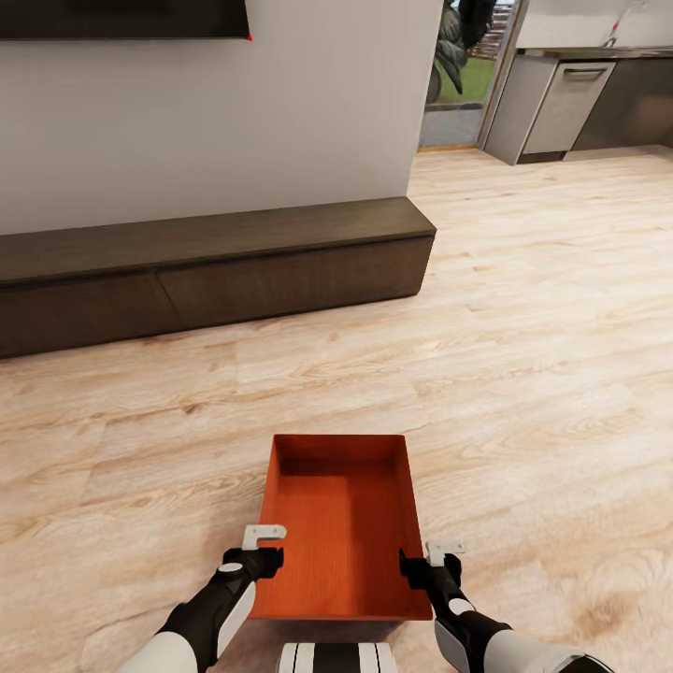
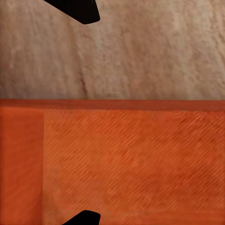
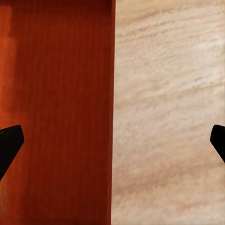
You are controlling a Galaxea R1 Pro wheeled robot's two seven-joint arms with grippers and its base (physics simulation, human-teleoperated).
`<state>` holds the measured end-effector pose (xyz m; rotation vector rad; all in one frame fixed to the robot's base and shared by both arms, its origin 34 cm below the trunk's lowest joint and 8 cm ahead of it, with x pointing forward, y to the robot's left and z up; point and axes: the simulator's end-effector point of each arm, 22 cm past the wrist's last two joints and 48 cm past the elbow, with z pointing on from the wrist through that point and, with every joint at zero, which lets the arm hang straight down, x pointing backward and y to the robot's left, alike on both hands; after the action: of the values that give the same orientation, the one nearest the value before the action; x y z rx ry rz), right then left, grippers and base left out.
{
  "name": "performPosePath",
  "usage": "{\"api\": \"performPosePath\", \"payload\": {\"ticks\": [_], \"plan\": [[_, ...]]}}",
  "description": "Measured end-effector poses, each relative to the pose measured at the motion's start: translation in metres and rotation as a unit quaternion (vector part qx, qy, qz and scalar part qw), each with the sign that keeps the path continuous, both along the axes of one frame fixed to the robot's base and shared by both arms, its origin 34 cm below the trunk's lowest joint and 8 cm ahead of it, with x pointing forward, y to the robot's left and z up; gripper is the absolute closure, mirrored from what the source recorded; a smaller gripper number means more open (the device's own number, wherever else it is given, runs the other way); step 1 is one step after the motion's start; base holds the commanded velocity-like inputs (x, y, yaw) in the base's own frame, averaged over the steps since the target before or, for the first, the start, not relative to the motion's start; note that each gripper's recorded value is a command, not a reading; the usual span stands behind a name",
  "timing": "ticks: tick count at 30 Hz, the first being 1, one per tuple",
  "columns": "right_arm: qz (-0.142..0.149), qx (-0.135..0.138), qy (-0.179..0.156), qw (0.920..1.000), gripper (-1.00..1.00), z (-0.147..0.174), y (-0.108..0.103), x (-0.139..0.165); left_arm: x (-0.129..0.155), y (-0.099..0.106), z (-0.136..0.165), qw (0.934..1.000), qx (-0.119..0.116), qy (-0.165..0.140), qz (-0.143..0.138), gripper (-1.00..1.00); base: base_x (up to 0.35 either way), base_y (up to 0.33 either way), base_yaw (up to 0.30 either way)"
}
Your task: Move the two storage containers from the living room to the garage. In the garage, place one container on the floor and stack the other container on top of it (either order is fine).
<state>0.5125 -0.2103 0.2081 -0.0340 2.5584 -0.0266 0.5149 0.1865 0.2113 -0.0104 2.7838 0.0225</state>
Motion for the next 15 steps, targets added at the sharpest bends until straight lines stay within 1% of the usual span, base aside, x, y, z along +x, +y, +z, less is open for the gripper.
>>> {"api": "performPosePath", "payload": {"ticks": [15], "plan": [[0.000,0.000,0.000,1.0000,-1.00,0.0000,0.0004,0.0000,-0.0008,0.0030,-0.0006,1.0000,0.002,0.001,0.002,-1.00,0.000,0.000,0.000]]}}
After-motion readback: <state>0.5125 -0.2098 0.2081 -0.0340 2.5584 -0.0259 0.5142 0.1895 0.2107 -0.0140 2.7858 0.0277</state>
